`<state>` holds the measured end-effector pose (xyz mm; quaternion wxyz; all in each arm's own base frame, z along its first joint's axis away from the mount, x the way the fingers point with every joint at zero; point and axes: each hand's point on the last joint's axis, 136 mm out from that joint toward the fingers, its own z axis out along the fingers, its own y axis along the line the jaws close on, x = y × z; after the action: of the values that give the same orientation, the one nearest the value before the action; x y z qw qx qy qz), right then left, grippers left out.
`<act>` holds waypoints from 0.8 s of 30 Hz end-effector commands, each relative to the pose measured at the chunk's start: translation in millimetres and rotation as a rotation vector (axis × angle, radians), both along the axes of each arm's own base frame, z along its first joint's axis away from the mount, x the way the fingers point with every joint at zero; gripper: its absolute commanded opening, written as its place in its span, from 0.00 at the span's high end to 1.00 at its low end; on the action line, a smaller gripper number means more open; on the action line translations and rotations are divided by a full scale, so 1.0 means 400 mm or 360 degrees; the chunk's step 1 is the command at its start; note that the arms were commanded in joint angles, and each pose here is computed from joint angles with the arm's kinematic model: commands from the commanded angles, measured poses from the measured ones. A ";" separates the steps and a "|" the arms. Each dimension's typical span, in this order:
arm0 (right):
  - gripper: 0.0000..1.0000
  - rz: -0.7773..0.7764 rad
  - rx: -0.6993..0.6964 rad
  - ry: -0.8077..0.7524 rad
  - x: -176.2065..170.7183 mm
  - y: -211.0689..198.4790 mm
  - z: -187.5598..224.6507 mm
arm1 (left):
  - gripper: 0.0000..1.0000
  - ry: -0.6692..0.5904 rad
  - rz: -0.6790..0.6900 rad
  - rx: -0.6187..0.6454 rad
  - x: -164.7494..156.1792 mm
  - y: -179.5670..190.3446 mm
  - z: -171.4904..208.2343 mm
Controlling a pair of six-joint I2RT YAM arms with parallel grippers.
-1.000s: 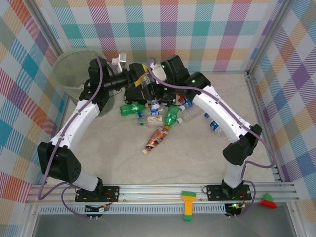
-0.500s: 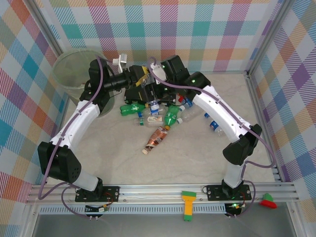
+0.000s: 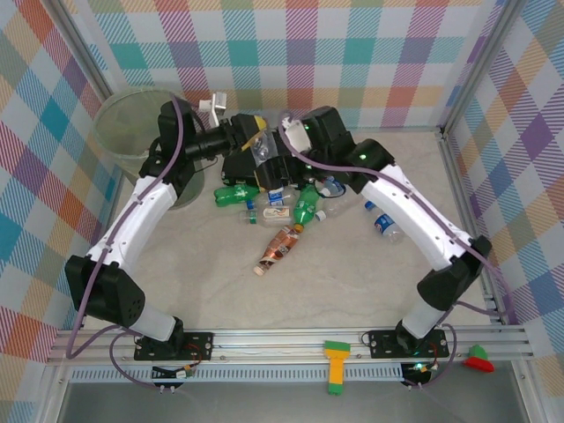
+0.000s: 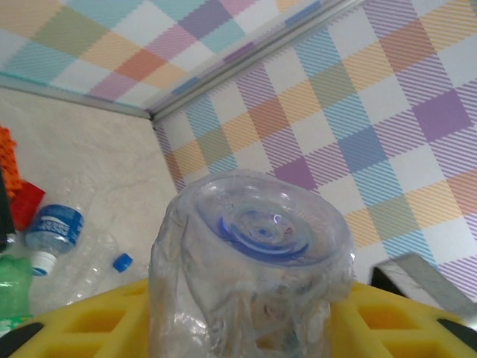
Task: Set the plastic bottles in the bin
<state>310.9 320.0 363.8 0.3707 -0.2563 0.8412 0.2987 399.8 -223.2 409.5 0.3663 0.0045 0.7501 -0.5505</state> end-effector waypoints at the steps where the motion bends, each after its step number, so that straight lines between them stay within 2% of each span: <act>1: 0.01 -0.0123 0.0082 -0.0160 0.010 -0.044 0.076 | 0.51 -0.0143 0.0209 0.0147 0.019 0.070 0.053; 10: 0.01 -0.0231 0.0095 -0.0359 0.005 -0.108 0.130 | 0.52 -0.0335 0.0807 0.0486 0.072 0.271 0.147; 16: 0.01 -0.0228 0.0082 -0.0429 0.013 -0.119 0.140 | 0.52 -0.0388 0.1189 0.0596 0.088 0.429 0.234; 24: 0.01 -0.0197 0.0139 -0.0469 0.030 -0.120 0.152 | 0.52 -0.0393 0.1642 0.0739 0.122 0.662 0.277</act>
<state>323.9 273.4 403.2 0.4880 -0.2227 0.8043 0.2555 441.5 11.5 525.5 0.6551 -0.1953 0.7068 -0.1819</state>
